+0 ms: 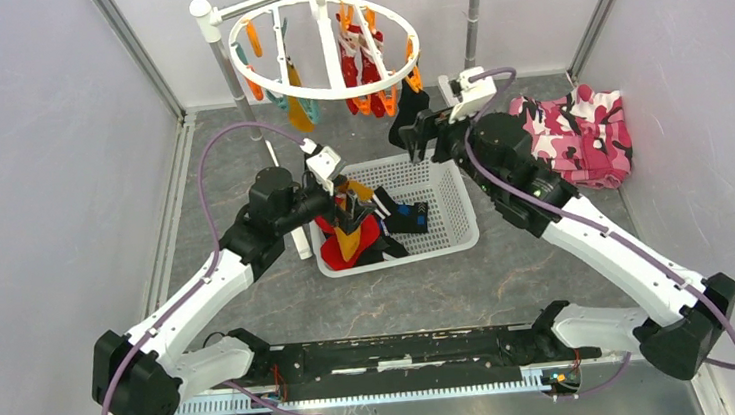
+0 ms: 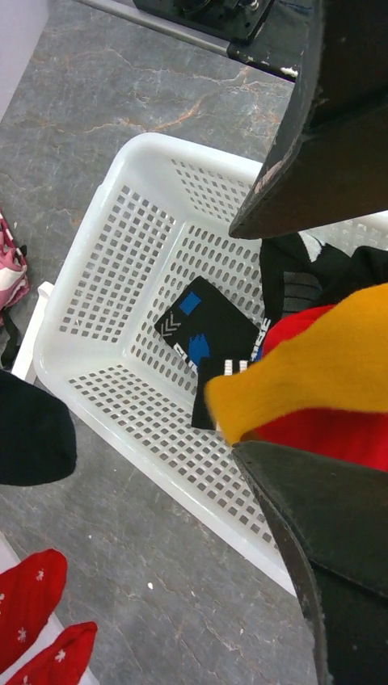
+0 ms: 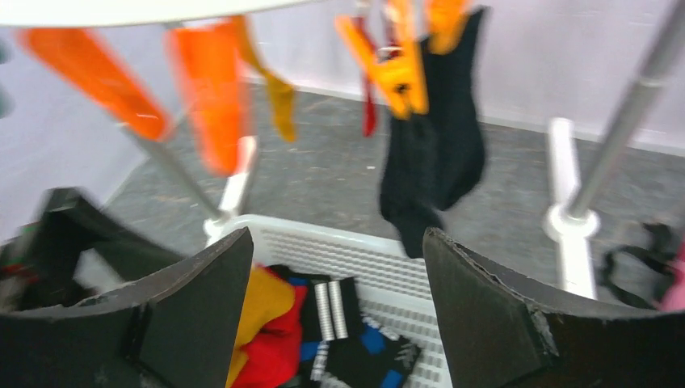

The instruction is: Remove the socks clipped to the hanger

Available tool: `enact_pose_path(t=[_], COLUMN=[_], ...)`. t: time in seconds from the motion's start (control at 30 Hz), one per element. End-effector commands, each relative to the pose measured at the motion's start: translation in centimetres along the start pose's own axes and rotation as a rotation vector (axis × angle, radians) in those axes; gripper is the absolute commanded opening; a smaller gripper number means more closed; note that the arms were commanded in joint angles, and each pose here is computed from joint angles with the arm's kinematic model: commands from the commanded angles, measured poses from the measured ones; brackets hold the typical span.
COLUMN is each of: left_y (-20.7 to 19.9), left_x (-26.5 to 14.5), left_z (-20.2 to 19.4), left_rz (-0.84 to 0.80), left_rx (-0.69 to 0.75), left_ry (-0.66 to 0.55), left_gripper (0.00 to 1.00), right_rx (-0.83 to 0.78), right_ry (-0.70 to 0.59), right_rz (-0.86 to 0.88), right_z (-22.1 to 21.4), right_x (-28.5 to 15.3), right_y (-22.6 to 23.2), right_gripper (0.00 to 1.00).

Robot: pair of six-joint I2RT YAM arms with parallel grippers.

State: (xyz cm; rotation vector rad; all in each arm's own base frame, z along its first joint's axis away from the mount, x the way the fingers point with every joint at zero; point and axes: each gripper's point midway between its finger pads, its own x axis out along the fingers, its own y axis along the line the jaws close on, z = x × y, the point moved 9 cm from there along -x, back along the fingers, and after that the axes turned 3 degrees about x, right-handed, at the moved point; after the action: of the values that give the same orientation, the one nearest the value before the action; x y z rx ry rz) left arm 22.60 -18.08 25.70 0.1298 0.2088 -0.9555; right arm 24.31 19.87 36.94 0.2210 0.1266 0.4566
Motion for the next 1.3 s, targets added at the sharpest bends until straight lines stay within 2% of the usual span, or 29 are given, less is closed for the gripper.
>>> enact_pose_path(t=[0.0,0.13,0.33,0.43,0.53,0.6,0.77,0.97,1.13,1.27], left_y=[0.0,0.5,0.6,0.4,0.5,0.3,-0.2,0.0,0.5,0.6], left_x=[-0.3,0.0,0.4,0.0,-0.9,-1.4,-2.0,-2.0,-1.6,-1.3], left_z=[1.0,0.9,0.7,0.1,1.1,1.6,1.8,2.3,3.3,3.9], left_rz=[-0.006,0.013,-0.039,-0.065,-0.091,-0.108,-0.134,-0.128,-0.116,-0.127], left_rx=[0.056,0.096,0.171,0.128,-0.030,-0.081,-0.064,-0.051,-0.087,-0.074], left_ry=[-0.047,-0.028,0.000,0.024,-0.040,-0.072,-0.109,-0.118,-0.141,-0.164], left_gripper=[1.00,1.00,1.00,1.00,1.00,1.00,1.00,1.00,1.00,1.00], right_rx=[-0.033,-0.118,-0.151,-0.113,-0.085,-0.068,-0.042,0.018,0.025,0.045], right_ry=[0.027,0.076,0.050,0.050,0.028,-0.005,-0.021,0.002,0.066,0.064], right_rz=[-0.123,-0.083,-0.033,0.032,0.058,0.067,0.125,0.212,0.287,0.348], right_z=[-1.2,-1.9,-1.7,-2.0,-2.4,-2.6,-2.7,-3.6,-5.1,-4.8], right_x=[1.1,4.1,8.1,9.1,9.0,8.4,7.2,5.1,2.8,1.0], right_y=[-4.4,-6.6,-7.0,-6.8,-6.5,-6.5,-5.9,-5.0,-2.5,-1.0], right_gripper=[0.84,0.83,0.69,0.51,0.36,0.27,0.02,0.00,0.00,0.00])
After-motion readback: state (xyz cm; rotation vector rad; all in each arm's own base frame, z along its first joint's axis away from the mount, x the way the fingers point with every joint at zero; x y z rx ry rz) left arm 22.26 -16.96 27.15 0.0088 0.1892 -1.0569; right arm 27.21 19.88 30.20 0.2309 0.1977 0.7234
